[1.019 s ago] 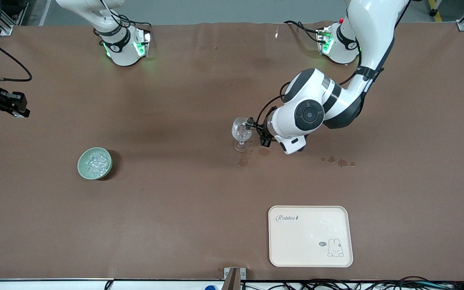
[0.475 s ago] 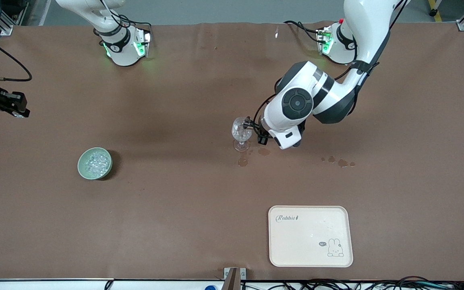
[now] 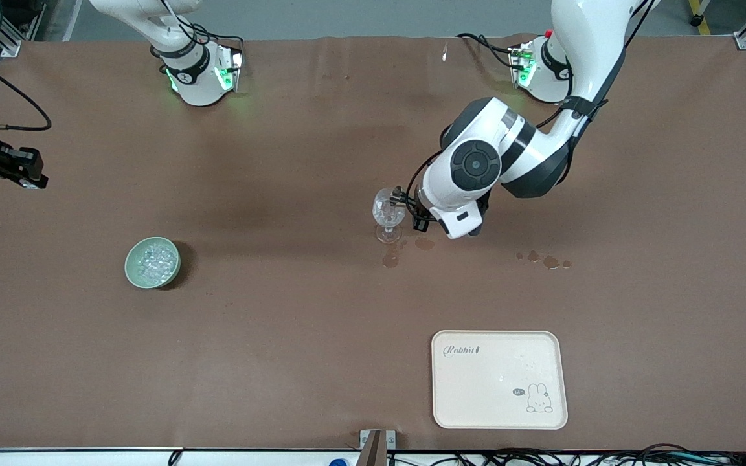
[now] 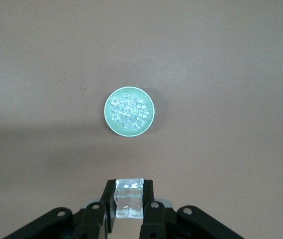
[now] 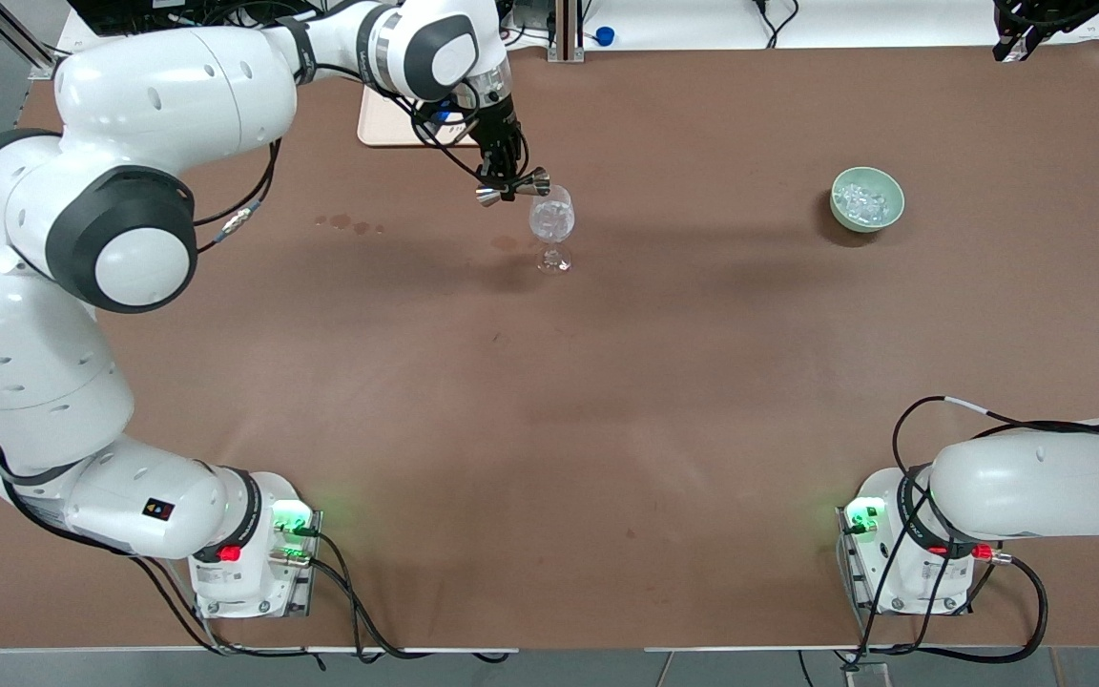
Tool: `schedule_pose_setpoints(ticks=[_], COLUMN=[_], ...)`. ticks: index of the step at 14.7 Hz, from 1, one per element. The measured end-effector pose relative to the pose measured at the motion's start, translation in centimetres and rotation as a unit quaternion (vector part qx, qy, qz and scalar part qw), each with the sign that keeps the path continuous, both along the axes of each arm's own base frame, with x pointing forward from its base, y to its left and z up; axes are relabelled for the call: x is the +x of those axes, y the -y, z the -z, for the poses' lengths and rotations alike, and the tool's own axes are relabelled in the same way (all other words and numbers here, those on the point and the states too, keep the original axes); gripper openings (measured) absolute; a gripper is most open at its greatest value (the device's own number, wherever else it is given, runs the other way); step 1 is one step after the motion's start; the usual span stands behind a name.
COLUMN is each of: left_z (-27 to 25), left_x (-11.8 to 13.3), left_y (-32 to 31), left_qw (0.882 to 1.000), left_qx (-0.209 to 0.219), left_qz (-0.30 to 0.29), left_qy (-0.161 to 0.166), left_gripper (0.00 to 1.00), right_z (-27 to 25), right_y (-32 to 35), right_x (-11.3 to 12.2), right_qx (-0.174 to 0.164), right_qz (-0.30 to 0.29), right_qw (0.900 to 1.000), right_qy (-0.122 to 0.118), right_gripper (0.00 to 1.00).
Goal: Pour wine and add ice with both arms
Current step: 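Tilt the metal jigger over the wine glass with the left gripper, then move the jigger to the tray while the right gripper brings ice over the glass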
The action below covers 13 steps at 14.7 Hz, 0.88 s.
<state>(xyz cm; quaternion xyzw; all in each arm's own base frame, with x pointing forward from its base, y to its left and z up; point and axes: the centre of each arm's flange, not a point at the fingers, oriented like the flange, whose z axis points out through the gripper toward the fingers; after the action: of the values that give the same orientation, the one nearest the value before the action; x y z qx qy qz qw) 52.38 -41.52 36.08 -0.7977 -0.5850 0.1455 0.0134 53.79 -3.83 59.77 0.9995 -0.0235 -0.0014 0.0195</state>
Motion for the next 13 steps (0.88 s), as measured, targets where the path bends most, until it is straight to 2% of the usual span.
schedule_pose_setpoints(ticks=[3,7,9,13], left_z=[-0.2,-1.4,-2.0,-2.2], left_x=[0.4,3.5,5.7,11.8], left_y=[-0.4,-4.1,-7.2,-16.4], left_qw=[0.999,0.989,0.98,0.964], left_qx=[-0.047,-0.142,-0.191,-0.259], left_qz=[0.022,0.015,0.0,-0.049], left_qy=[-0.018,-0.048,-0.048,-0.02], left_gripper=[0.21,0.21,0.21,0.21], right_z=[0.0,0.0,0.0,0.2], right_y=[0.0,-1.7,-4.2,-12.2], right_x=[0.0,0.1,0.1,-0.4], right_qx=[0.0,0.0,0.0,0.001], right_qz=[-0.001,-0.016,-0.032,-0.032], right_qw=[1.0,1.0,0.999,0.999], right_qy=[0.0,-0.001,-0.001,0.006], right_gripper=[0.25,0.25,0.25,0.25])
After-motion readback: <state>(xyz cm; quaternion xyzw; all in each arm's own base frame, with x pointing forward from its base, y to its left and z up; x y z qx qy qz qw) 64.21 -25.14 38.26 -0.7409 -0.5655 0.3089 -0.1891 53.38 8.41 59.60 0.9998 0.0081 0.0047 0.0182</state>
